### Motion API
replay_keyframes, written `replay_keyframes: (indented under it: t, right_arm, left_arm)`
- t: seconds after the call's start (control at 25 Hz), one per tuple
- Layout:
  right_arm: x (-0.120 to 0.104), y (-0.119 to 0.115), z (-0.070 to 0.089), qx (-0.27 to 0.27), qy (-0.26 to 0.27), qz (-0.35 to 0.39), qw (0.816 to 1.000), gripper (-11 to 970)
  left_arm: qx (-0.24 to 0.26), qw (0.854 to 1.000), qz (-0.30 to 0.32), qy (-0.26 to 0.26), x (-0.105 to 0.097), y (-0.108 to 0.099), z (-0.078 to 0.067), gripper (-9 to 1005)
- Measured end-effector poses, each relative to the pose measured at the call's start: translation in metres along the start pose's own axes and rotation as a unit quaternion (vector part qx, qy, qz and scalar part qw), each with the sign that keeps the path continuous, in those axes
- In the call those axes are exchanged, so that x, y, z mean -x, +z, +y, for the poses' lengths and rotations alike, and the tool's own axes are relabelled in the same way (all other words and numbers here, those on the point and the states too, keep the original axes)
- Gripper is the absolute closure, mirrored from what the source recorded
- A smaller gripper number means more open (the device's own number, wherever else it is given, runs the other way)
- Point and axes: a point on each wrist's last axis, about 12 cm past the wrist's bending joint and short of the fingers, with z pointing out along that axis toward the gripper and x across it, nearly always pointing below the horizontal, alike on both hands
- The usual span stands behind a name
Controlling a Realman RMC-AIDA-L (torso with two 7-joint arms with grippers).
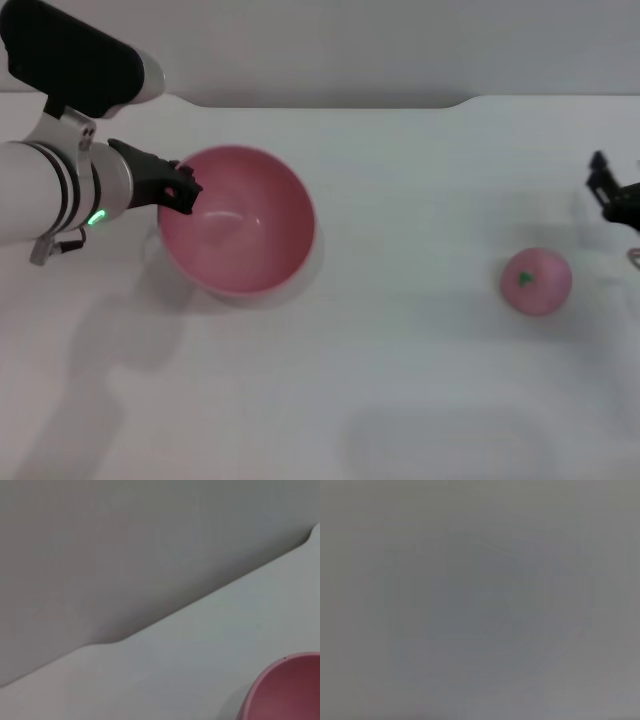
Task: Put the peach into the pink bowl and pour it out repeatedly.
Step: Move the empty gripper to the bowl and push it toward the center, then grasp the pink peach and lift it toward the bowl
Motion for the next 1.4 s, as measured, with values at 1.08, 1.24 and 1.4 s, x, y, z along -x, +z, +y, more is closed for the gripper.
replay_keyframes:
  t: [1.08, 1.24, 1.4]
  right_arm:
    - [0.154, 0.081, -0.009, 0.126, -0.063, 0.122, 0.983, 305]
    - [0.175, 0.094, 0.003, 0.108, -0.083, 0.169, 0.976, 307]
    - [0.188, 0.103, 0.013, 0.081, -0.098, 0.215, 0.968, 310]
  left_arm:
    - [0.004, 1.0, 0.009, -0.007, 0.015, 0.019, 0.008, 946]
    - [0.003, 1.0, 0.009, -0.011, 0.018, 0.021, 0.008, 946]
    - [0.002, 1.0, 0.012, -0.011, 0.019, 0.024, 0.008, 947]
